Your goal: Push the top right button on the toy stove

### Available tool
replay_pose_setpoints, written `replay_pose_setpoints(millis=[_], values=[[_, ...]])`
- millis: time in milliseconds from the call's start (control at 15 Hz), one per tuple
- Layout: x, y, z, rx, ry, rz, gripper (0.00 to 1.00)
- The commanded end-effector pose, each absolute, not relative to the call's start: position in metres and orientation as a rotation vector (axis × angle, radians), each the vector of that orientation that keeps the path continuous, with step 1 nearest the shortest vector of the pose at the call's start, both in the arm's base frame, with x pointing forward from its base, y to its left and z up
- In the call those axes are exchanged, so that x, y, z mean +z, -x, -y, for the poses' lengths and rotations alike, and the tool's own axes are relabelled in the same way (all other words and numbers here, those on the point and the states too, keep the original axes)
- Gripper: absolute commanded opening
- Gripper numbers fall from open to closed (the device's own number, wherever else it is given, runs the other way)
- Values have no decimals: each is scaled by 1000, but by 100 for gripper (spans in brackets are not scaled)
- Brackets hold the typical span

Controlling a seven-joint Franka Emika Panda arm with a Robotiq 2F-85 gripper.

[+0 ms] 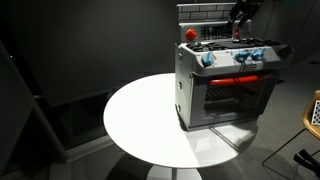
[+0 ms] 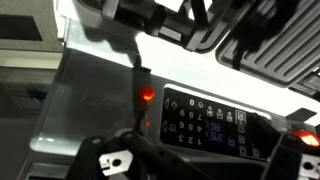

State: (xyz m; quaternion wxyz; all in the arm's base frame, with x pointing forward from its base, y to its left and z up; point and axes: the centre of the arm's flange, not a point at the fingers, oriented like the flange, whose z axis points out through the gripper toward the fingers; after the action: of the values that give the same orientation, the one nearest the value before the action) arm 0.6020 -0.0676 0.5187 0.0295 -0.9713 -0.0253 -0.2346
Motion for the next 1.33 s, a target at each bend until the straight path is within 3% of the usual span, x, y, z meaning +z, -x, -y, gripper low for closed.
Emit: replay_pose_setpoints(millis=[0,467,1267], values=[[519,-615,82,-752,2982,66,100],[513,-616,87,-736,2990,52,100],[549,-566,76,-583,2999,33,100]])
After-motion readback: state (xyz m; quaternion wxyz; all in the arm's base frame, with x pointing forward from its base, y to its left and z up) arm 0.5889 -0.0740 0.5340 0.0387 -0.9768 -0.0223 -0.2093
